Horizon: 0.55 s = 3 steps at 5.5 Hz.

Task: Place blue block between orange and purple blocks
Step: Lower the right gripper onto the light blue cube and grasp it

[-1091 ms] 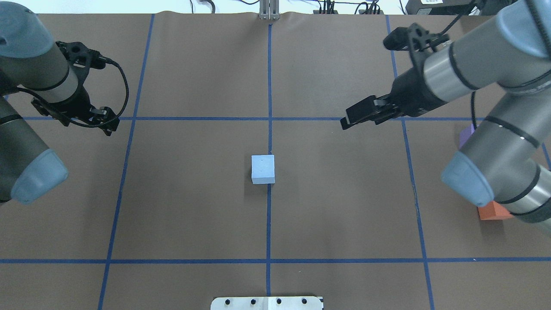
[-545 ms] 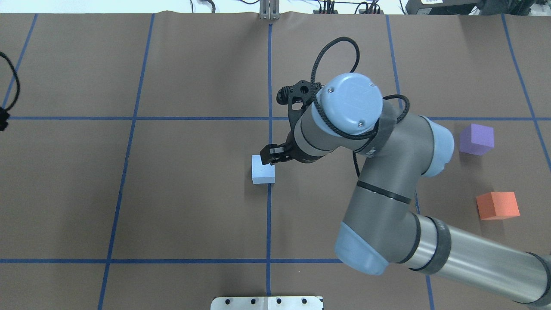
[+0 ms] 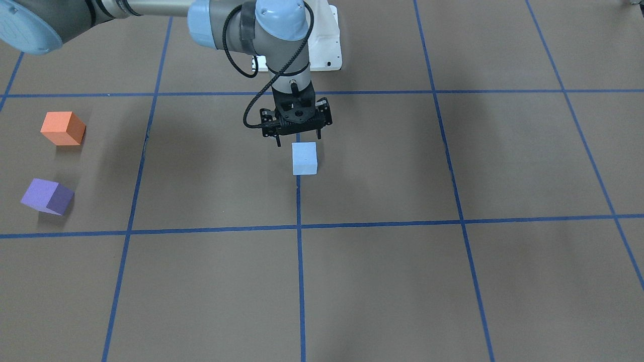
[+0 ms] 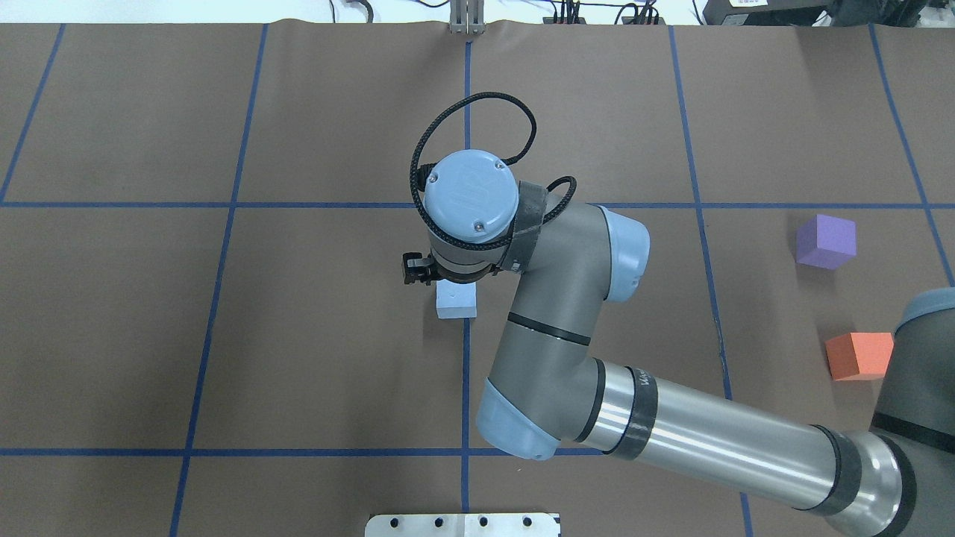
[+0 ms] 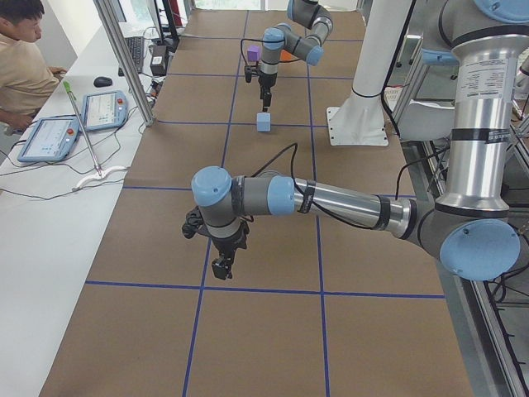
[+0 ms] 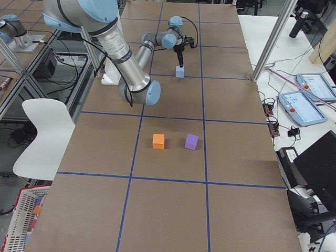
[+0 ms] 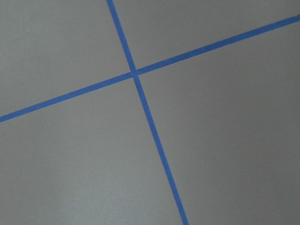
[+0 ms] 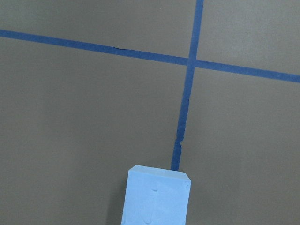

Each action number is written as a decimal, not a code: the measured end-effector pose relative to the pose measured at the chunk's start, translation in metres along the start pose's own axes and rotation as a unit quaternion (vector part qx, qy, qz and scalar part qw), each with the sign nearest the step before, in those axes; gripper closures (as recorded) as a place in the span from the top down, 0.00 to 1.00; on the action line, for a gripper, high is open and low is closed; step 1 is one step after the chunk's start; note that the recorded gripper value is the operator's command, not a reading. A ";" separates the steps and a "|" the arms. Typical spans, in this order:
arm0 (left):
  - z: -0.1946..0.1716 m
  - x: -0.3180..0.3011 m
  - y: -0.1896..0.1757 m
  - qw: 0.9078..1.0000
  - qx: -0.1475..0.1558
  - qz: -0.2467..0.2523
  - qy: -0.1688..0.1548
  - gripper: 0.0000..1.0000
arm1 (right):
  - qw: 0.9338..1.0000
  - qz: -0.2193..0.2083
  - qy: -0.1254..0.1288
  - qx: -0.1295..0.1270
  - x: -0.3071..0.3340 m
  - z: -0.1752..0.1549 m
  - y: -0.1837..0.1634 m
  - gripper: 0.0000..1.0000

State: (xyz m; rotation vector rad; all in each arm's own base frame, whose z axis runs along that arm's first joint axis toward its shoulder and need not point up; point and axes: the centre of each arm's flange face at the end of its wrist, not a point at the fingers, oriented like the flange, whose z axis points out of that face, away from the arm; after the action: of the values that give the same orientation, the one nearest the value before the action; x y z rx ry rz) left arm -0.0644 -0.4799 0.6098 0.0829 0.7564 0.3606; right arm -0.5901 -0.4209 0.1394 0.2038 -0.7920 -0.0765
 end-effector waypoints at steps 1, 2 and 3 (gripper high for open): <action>0.002 -0.007 0.005 1.000 0.006 0.004 0.009 1.00 | 1.000 0.007 0.012 -0.002 -0.007 0.015 0.000 0.99; 0.002 -0.009 0.006 1.000 0.008 0.005 0.011 1.00 | 1.000 0.013 0.019 -0.005 -0.013 0.027 0.003 0.99; 0.002 -0.008 0.006 1.000 0.009 0.007 0.011 1.00 | 0.999 0.018 0.030 -0.008 -0.015 0.042 0.007 0.97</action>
State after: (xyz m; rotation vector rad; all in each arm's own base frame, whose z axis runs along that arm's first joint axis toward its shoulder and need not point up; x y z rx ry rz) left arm -0.0707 -0.4770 0.6179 0.1010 0.7812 0.3685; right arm -0.6302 -0.4179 0.1592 0.1769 -0.7349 -0.0426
